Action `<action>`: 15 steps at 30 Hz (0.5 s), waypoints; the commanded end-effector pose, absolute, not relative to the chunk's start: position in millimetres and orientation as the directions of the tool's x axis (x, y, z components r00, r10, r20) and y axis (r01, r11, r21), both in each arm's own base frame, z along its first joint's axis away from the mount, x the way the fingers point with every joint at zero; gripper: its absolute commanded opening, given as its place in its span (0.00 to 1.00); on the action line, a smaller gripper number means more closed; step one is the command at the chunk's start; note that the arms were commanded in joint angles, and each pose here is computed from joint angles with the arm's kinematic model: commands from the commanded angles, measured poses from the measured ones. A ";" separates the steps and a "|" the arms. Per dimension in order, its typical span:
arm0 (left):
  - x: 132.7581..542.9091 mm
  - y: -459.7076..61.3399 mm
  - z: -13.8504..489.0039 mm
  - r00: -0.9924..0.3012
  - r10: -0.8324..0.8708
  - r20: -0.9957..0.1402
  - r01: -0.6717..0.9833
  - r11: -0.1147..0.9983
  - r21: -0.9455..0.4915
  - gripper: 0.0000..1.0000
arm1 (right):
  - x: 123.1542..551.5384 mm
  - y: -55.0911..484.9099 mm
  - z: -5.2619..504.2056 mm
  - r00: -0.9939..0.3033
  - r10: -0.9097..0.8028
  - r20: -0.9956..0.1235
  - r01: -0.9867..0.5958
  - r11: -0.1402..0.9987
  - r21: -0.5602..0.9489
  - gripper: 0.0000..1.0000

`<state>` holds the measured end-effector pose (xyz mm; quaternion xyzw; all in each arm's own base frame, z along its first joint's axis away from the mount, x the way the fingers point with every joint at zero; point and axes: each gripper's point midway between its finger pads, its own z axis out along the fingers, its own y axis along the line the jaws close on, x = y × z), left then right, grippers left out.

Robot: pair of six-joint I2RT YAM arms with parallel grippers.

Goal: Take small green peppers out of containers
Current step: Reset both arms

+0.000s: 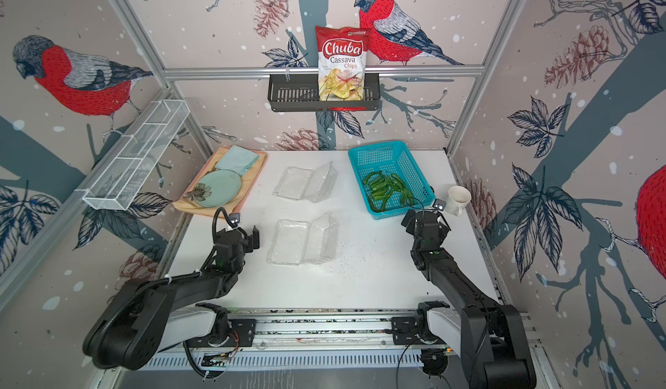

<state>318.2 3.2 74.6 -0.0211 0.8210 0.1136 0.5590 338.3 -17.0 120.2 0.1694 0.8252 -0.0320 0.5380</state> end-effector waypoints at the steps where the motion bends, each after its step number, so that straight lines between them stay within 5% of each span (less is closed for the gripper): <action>1: 341.4 -3.2 140.7 -0.025 0.053 -0.998 -0.095 0.994 0.055 1.00 | 363.6 -16.1 146.1 -0.241 0.126 -0.962 0.249 0.966 0.064 0.99; 3: 352.7 -1.7 146.3 0.025 0.069 -0.997 -0.090 0.994 0.067 0.99 | 369.2 -19.0 124.0 -0.289 0.104 -0.952 0.261 0.965 0.026 1.00; 5: 366.9 -5.0 130.4 -0.126 0.045 -0.991 -0.061 0.997 0.053 1.00 | 378.5 -20.3 123.2 -0.265 0.089 -0.960 0.270 0.963 0.015 0.99; 10: 377.5 -2.4 125.3 -0.154 0.045 -0.987 -0.073 0.996 0.057 0.99 | 399.4 -24.8 119.7 -0.254 0.045 -0.966 0.278 0.960 -0.028 0.99; 15: 377.5 -1.3 125.5 -0.151 0.045 -0.988 -0.076 0.995 0.057 0.99 | 359.4 -25.8 133.2 -0.071 0.062 -0.996 0.235 0.971 0.043 1.00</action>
